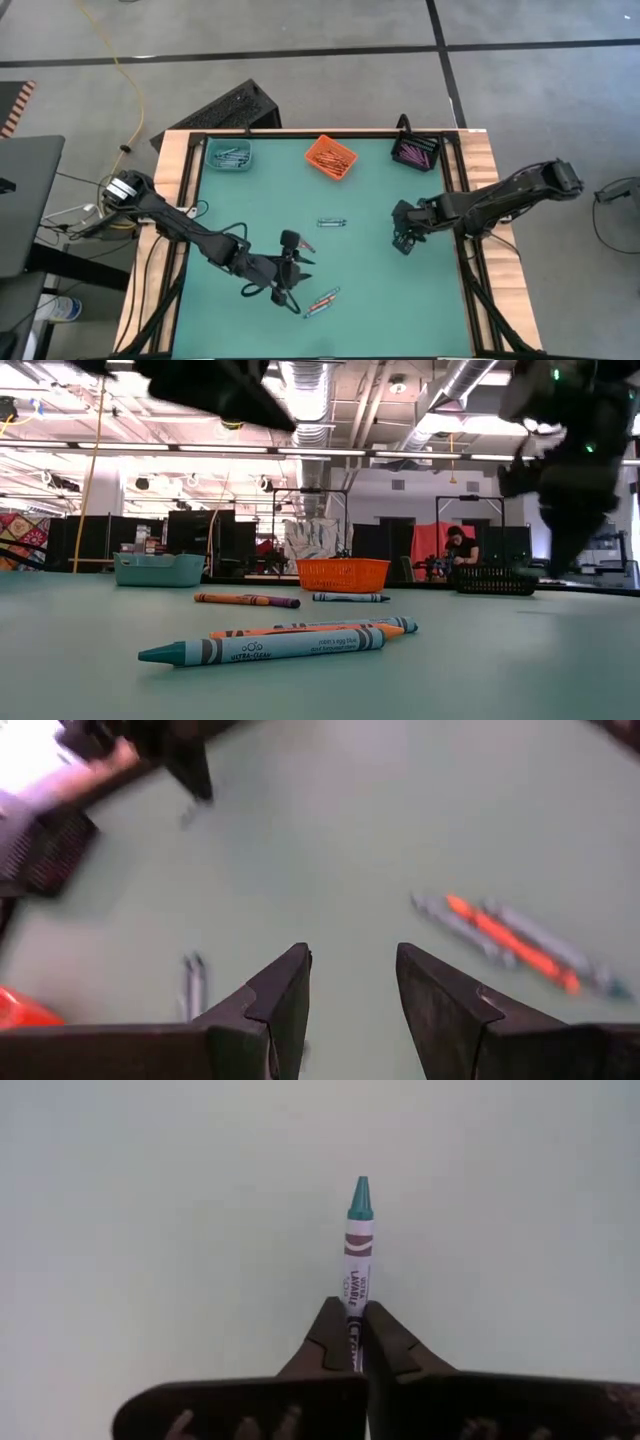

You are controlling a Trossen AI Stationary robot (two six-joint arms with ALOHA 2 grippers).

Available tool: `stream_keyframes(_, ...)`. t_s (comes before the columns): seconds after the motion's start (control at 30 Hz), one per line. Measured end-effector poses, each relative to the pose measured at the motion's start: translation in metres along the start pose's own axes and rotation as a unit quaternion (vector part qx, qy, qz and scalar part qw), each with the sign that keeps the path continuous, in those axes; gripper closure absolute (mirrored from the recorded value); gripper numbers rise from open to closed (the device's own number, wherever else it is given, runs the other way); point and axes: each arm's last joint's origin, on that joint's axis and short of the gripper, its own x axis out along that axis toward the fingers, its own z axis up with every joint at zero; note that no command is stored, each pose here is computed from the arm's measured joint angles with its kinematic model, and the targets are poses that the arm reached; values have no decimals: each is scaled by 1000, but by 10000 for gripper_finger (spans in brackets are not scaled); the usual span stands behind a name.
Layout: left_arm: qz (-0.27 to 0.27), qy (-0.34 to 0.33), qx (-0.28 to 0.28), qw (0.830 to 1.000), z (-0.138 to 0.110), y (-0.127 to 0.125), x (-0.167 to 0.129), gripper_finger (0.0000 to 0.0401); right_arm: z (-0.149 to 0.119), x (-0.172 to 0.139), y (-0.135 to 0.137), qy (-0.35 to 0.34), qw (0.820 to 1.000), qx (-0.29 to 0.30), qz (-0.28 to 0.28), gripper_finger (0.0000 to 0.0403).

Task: Sort crayons
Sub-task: Put the blue crayon into the blue bin

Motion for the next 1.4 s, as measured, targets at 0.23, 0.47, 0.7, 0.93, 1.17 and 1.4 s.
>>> stream_keyframes(0.23, 59, -95, -2, 994, 21, 7, -3, 260, 17, -33, 47, -155, 977, -101, 105, 402)
stream_keyframes(0.47, 83, -212, -37, 973, 44, 14, -11, 260, 15, -79, 97, -341, 888, -247, 187, 403)
stream_keyframes(0.7, 41, -316, -96, 943, 58, 26, -17, 260, 1, -108, 126, -475, 794, -328, 189, 403)
stream_keyframes(0.93, 56, -338, -137, 930, 60, 41, -15, 260, 4, -106, 154, -520, 747, -375, 176, 403)
stream_keyframes(1.17, 26, -355, -133, 925, 61, 43, -15, 260, 20, -109, 181, -534, 741, -385, 134, 403)
stream_keyframes(1.4, 0, -361, -114, 925, 62, 36, -17, 260, 30, -113, 197, -539, 739, -389, 114, 403)
